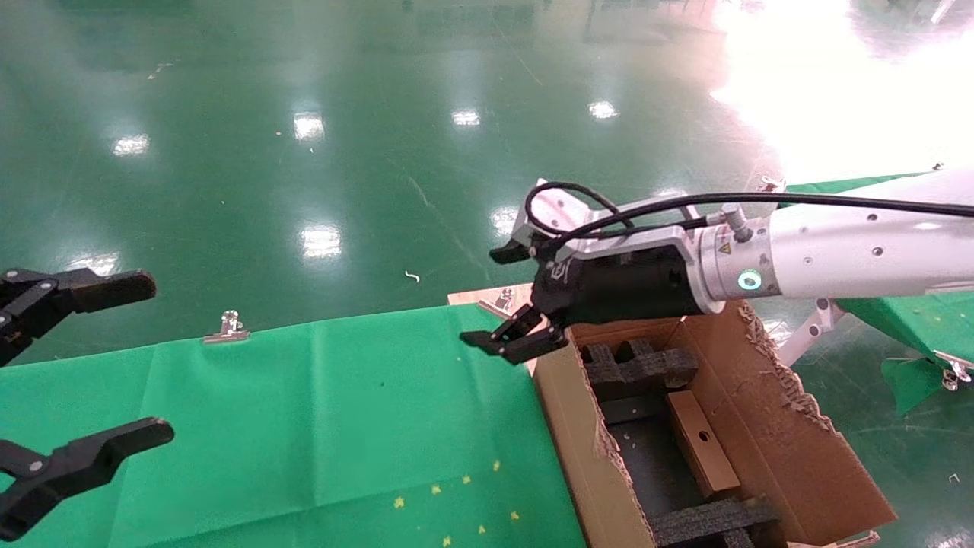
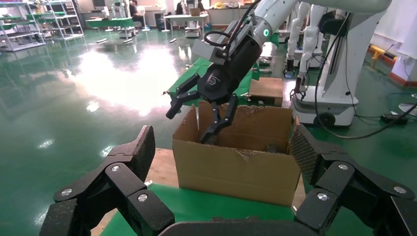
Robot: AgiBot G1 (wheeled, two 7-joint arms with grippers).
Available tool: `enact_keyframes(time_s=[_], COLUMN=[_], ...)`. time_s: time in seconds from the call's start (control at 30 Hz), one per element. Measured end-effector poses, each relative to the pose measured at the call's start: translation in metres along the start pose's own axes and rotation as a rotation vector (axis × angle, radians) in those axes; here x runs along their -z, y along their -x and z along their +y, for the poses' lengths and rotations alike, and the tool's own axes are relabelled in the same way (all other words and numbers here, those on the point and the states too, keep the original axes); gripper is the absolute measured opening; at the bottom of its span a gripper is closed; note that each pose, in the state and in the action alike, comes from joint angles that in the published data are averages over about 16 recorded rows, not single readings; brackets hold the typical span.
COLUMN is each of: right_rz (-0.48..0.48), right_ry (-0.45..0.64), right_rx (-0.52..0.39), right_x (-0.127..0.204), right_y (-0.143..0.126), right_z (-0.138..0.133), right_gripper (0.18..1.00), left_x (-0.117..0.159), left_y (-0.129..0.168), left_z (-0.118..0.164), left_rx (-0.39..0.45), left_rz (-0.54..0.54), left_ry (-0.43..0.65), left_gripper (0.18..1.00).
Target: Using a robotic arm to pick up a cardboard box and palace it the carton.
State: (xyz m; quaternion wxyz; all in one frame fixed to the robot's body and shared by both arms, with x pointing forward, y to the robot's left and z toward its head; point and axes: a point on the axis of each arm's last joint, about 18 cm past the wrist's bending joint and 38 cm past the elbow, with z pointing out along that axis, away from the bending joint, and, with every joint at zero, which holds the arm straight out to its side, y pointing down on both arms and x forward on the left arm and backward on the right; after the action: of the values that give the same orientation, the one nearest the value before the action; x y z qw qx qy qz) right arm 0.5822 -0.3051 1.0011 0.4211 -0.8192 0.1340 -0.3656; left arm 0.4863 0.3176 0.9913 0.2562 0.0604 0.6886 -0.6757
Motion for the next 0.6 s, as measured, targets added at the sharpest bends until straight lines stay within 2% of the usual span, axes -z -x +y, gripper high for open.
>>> enact_keyframes(time_s=[0.6], right_rz=[-0.186], right_ry=[-0.172], right_rx=[-0.013], right_x=[0.007], right_y=[0.034], right_z=[-0.006], right_gripper=[1.001], left_x=[0.0], left_y=[0.0], left_z=[0.0], left_rx=[0.0], left_rz=[0.0], left_ry=[0.0], left_gripper=[1.001])
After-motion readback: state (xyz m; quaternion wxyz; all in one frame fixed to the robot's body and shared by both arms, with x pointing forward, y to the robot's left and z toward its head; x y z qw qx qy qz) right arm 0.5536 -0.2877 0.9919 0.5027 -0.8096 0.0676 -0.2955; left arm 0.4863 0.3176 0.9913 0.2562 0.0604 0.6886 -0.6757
